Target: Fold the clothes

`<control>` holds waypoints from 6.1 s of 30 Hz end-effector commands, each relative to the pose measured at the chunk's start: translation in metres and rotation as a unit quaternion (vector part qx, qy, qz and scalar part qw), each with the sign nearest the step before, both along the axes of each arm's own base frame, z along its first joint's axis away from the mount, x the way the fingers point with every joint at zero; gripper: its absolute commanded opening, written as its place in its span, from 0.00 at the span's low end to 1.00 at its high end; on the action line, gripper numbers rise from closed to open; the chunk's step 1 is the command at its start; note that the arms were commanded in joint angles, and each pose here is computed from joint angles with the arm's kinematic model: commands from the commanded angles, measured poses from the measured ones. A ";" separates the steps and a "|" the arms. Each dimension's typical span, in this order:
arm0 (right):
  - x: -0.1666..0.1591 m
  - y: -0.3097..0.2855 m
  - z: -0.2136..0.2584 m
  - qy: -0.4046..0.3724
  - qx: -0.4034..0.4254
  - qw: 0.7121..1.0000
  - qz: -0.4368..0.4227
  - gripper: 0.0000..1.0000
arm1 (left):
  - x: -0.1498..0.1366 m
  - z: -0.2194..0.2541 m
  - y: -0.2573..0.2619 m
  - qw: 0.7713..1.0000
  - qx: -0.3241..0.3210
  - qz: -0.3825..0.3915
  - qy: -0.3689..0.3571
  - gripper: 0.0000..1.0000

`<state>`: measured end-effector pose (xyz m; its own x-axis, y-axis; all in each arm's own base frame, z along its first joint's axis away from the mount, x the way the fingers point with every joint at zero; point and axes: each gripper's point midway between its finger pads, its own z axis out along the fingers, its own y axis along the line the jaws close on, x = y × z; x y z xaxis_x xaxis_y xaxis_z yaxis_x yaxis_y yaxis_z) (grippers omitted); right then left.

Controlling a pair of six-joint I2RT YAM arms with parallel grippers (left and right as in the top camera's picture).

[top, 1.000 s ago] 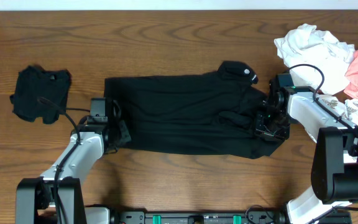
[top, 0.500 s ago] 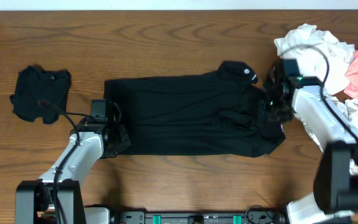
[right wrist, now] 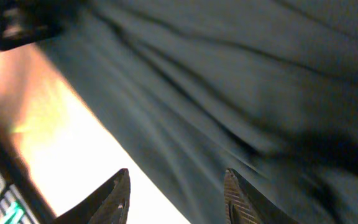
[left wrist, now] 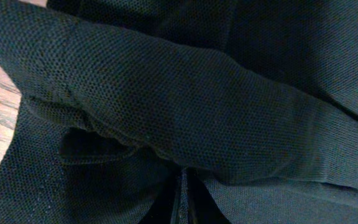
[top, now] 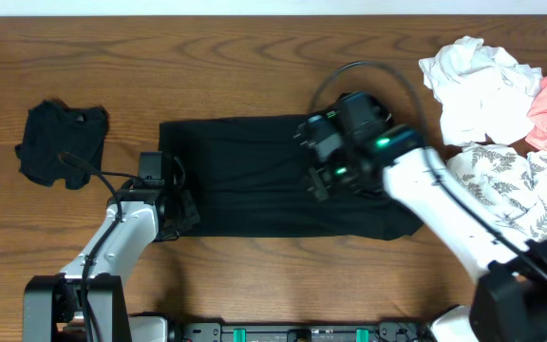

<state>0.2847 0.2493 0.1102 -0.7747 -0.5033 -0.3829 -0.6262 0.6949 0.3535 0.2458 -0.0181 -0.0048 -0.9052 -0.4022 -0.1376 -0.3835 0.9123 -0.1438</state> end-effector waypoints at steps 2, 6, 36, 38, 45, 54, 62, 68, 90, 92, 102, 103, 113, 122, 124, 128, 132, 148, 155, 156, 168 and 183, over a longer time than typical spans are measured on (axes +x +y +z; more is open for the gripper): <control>-0.029 0.049 -0.008 0.008 0.035 0.996 0.082 0.47 | -0.020 -0.015 0.004 0.999 0.008 0.008 0.038 0.07; -0.046 0.075 -0.029 0.020 0.031 0.993 0.112 0.48 | -0.020 -0.015 0.004 0.999 0.008 0.008 0.038 0.07; -0.052 0.087 -0.109 0.088 -0.022 0.993 0.070 0.49 | -0.020 -0.015 0.004 0.999 0.008 0.008 0.038 0.08; -0.051 0.087 -0.109 0.088 -0.023 0.993 0.069 0.49 | -0.020 -0.015 0.004 0.999 0.008 0.008 0.039 0.08; -0.051 0.085 -0.110 0.086 -0.028 0.994 0.067 0.49 | -0.016 0.000 0.004 1.000 0.007 0.008 0.015 0.08; -0.051 0.085 -0.110 0.087 -0.028 0.994 0.066 0.50 | 0.000 0.015 0.002 0.999 0.002 0.007 -0.033 0.08; -0.052 0.084 -0.110 0.089 -0.030 0.993 0.066 0.50 | 0.009 0.018 0.002 0.999 0.002 0.007 -0.053 0.08; -0.053 0.083 -0.111 0.091 -0.032 0.993 0.065 0.50 | 0.009 0.016 0.002 0.999 0.002 0.007 -0.051 0.08; -0.054 0.082 -0.111 0.095 -0.034 0.993 0.062 0.50 | 0.067 0.011 0.043 0.982 0.114 0.047 -0.144 0.14; -0.054 0.082 -0.111 0.095 -0.034 0.993 0.062 0.50 | 0.067 0.011 0.045 0.981 0.121 0.049 -0.145 0.15; -0.047 0.078 -0.113 0.088 -0.047 0.994 0.043 0.47 | 0.069 0.016 0.053 0.977 0.141 0.058 -0.149 0.15; -0.045 0.078 -0.113 0.087 -0.045 0.994 0.040 0.46 | 0.070 0.018 0.051 0.978 0.137 0.054 -0.149 0.15; -0.012 0.074 -0.092 0.075 -0.031 0.997 0.011 0.47 | 0.072 0.076 0.036 0.972 0.092 0.044 -0.210 0.17; 0.016 0.061 -0.089 0.044 -0.049 0.997 -0.030 0.49 | 0.052 0.069 0.016 0.984 0.038 0.023 -0.173 0.17; 0.024 0.054 -0.092 0.028 -0.068 0.996 -0.048 0.52 | 0.048 0.063 0.011 0.987 0.026 0.017 -0.158 0.17; 0.031 0.047 -0.097 0.010 -0.089 0.994 -0.060 0.53 | 0.043 0.057 0.001 0.990 -0.001 0.007 -0.141 0.17; 0.038 0.035 -0.100 0.004 -0.115 0.989 -0.092 0.52 | 0.043 0.056 0.001 0.990 -0.003 0.006 -0.140 0.17; 0.113 -0.023 0.053 -0.133 -0.057 0.966 -0.213 0.64 | 0.078 0.118 0.000 0.979 0.027 -0.071 -0.189 0.33; 0.142 -0.107 0.079 -0.115 -0.039 0.946 -0.301 0.69 | 0.121 0.187 0.000 0.966 0.038 -0.086 -0.239 0.64; 0.145 -0.119 0.075 -0.105 -0.039 0.944 -0.310 0.69 | 0.127 0.190 0.000 0.965 0.038 -0.086 -0.243 0.64; 0.177 -0.180 0.008 -0.062 -0.061 0.946 -0.313 0.72 | 0.189 0.105 0.002 0.984 0.006 -0.104 -0.144 0.66; 0.191 -0.181 -0.059 -0.025 -0.077 0.947 -0.311 0.72 | 0.223 0.061 0.022 0.984 -0.027 -0.082 -0.154 0.68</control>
<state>0.4774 0.0707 0.0637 -0.9149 0.0056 -0.4036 -0.0821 0.9764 0.1995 0.4573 0.0049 0.0465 -0.8873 -0.2883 -0.3600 -0.1962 0.9423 -0.2712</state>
